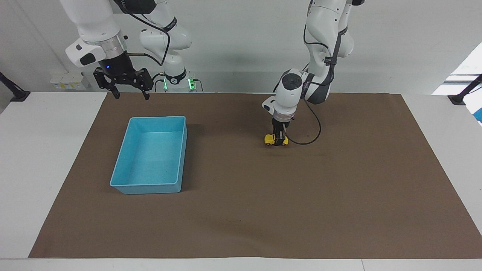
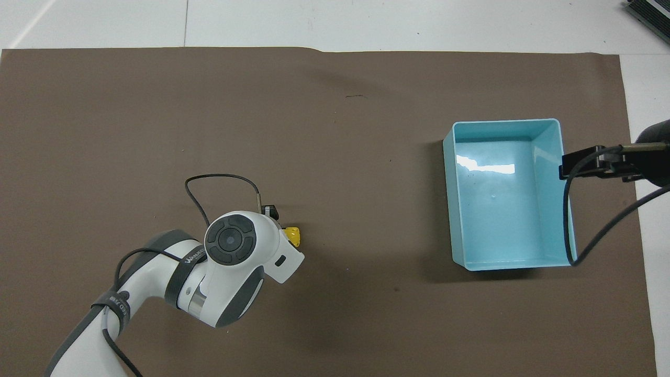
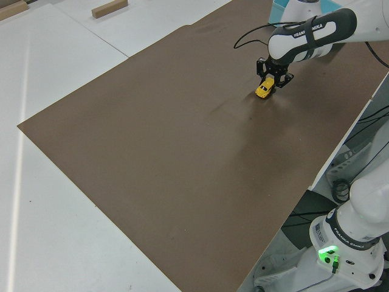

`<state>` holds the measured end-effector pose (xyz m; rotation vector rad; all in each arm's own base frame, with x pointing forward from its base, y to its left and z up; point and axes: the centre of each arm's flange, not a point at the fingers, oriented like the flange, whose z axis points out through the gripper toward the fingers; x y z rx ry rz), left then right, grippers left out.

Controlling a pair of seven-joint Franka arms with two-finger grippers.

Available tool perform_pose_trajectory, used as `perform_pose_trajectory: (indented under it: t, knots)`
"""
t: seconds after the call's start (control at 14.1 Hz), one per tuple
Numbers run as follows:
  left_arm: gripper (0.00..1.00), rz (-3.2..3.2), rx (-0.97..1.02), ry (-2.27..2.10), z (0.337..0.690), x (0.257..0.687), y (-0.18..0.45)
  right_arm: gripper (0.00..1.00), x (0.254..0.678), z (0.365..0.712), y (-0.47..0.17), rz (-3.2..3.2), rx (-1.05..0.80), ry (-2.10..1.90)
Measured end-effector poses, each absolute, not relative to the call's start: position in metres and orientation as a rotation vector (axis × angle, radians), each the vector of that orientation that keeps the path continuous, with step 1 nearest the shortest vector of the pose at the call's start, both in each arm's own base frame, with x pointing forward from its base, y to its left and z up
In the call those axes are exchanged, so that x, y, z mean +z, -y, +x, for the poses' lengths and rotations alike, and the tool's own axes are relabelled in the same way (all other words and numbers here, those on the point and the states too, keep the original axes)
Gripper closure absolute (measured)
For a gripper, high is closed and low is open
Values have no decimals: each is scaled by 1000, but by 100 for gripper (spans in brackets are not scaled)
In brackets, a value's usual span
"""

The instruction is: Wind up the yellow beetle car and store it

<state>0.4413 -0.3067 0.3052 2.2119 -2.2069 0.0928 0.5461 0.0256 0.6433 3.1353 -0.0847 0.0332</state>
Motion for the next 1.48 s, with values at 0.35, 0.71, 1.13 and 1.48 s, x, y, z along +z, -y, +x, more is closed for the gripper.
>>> perform_pose_trajectory:
  t: [0.35, 0.71, 1.13, 1.48]
  knots:
    - [55, 2192, 74, 2227, 442, 299, 298, 0, 643, 546, -26, 3135, 33, 85]
    - [55, 2158, 69, 2263, 455, 299, 269, 0, 643, 546, -26, 3135, 33, 85]
    - [55, 2171, 59, 2248, 464, 299, 233, 0, 643, 546, -26, 3135, 33, 85]
    - [55, 2150, 55, 2267, 476, 299, 191, 0, 643, 546, -26, 3135, 33, 85]
